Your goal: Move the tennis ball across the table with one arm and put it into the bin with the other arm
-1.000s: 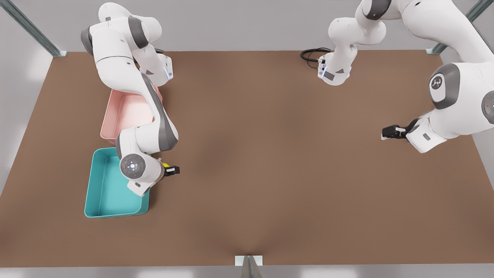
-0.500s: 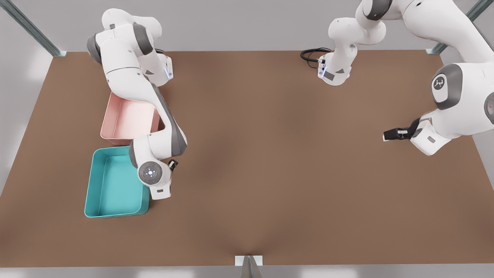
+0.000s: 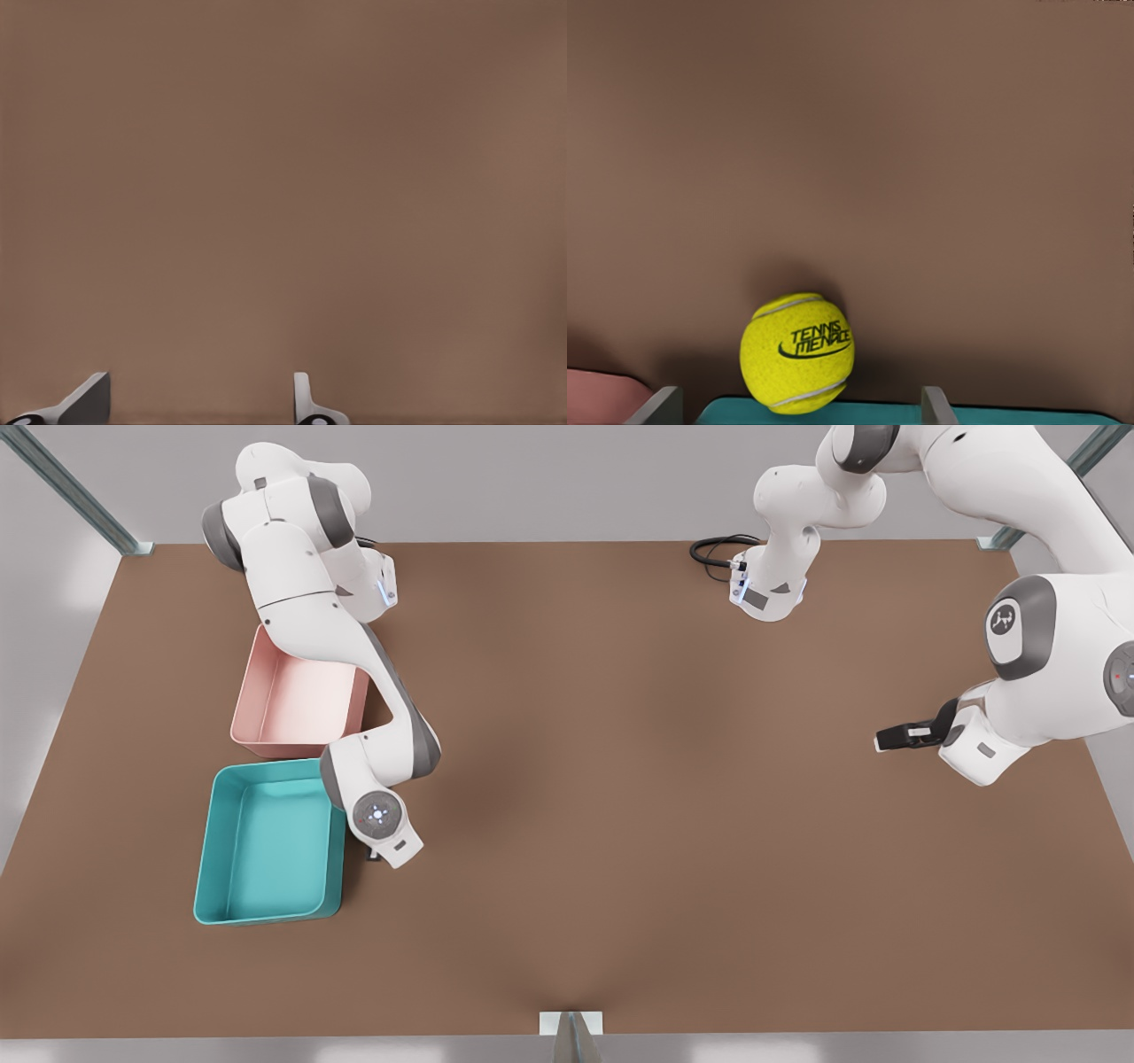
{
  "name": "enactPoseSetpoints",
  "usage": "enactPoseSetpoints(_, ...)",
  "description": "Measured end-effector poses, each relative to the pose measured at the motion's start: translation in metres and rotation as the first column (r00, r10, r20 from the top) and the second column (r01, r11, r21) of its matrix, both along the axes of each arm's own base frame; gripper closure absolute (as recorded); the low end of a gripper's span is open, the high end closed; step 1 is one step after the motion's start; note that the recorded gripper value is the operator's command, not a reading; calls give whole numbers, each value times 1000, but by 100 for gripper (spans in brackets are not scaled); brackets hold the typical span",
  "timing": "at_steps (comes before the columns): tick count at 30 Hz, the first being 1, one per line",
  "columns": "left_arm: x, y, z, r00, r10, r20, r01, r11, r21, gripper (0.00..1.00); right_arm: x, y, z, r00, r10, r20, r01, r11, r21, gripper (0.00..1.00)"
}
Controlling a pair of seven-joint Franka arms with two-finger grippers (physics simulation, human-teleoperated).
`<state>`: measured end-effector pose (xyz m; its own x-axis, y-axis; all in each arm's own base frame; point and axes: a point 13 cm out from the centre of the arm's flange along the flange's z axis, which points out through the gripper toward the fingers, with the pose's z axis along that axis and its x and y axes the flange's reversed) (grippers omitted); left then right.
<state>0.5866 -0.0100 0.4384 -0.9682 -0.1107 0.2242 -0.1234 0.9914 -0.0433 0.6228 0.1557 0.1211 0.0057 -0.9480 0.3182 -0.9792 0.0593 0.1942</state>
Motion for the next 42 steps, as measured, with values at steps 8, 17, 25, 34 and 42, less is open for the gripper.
enactPoseSetpoints(8,-3,-2,-1,1000,14,-15,-14,1000,2,0,7,-19,-12,998,48,33,-48,999,-20,0)
enactPoseSetpoints(17,-4,-4,-3,999,23,-22,-23,1000,5,0,12,-23,-25,999,33,42,-32,999,-10,0)
enactPoseSetpoints(25,-7,-5,-3,999,29,-32,-29,1000,6,0,5,-27,-38,999,22,26,-22,1000,-14,0)
enactPoseSetpoints(34,-8,-5,-3,999,33,-37,-33,999,8,0,-10,-32,-51,1000,15,-2,-15,1000,-23,0)
enactPoseSetpoints(42,-8,-4,-4,998,38,-41,-37,999,8,0,-19,-31,-61,1000,14,-6,-14,1000,-24,0)
